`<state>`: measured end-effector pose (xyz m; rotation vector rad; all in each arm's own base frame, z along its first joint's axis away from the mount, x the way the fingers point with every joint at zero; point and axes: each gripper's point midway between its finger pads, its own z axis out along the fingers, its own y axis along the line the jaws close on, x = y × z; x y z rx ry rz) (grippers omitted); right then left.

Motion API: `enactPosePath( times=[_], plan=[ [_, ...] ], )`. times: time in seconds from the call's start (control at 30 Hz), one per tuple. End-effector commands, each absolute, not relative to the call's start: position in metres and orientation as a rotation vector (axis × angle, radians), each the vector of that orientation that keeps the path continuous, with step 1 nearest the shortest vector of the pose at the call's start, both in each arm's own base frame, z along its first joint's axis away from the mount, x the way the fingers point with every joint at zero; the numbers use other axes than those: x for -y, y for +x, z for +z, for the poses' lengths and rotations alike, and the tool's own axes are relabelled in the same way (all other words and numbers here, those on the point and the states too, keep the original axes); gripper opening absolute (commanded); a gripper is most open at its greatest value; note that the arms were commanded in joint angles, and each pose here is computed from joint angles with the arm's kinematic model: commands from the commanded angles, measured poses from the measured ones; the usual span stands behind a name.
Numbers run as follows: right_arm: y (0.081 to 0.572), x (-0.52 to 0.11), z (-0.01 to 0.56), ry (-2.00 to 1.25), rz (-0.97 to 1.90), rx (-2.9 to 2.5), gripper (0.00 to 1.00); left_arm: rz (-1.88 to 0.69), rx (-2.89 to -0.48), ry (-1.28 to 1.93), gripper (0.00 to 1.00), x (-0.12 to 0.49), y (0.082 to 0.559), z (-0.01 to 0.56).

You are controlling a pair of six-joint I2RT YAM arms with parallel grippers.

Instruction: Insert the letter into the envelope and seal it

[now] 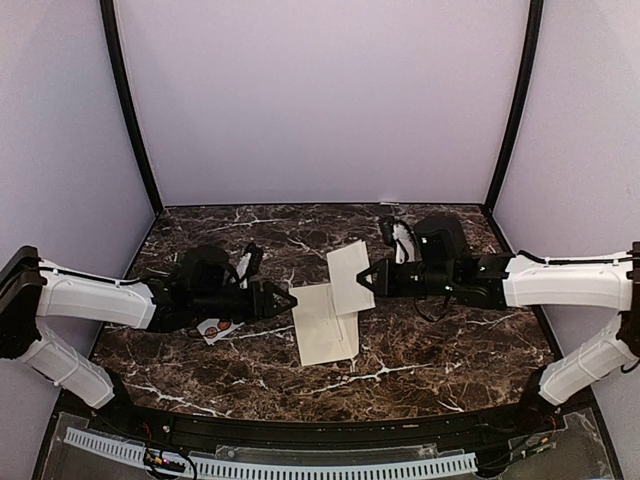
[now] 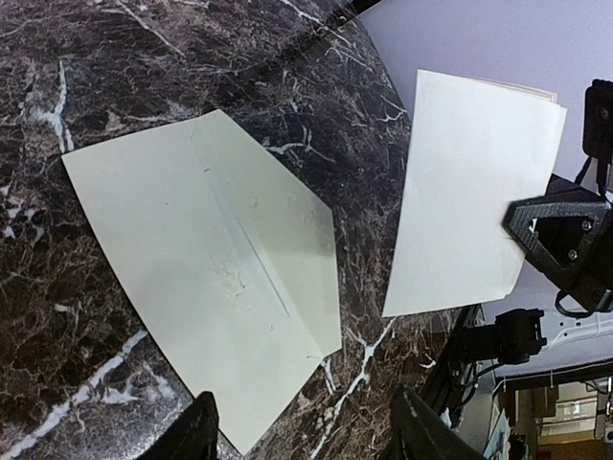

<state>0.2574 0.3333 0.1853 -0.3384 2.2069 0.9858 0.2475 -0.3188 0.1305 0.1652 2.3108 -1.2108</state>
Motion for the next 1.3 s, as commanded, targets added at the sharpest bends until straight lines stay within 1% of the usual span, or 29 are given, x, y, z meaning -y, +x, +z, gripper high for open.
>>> enactPosePath(
  times=[0.0, 0.07, 0.2, 0.27, 0.7, 1.0, 1.27],
  plan=[
    [0.268, -0.330, 0.169, -0.303, 0.937, -2.241, 0.00, -1.200, -2.371, 0.139, 0.59, 0.320, 0.246, 0.110],
    [0.270, -0.329, 0.159, -0.296, 0.913, -2.266, 0.00, -1.197, -2.389, 0.136, 0.58, 0.321, 0.246, 0.102],
    [0.274, -0.328, 0.143, -0.284, 0.866, -2.312, 0.00, -1.185, -2.422, 0.142, 0.51, 0.325, 0.247, 0.088],
    [0.275, -0.327, 0.136, -0.282, 0.846, -2.329, 0.00, -1.172, -2.442, 0.145, 0.49, 0.326, 0.247, 0.081],
    [0.280, -0.325, 0.104, -0.284, 0.747, -2.423, 0.00, -1.110, -2.535, 0.169, 0.48, 0.328, 0.248, 0.047],
    [0.285, -0.314, 0.084, -0.248, 0.624, -2.485, 0.00, -1.091, -2.569, 0.161, 0.42, 0.328, 0.247, 0.031],
    [0.285, -0.316, 0.077, -0.255, 0.612, -2.503, 0.00, -1.096, -2.592, 0.160, 0.37, 0.329, 0.246, 0.021]
  ],
)
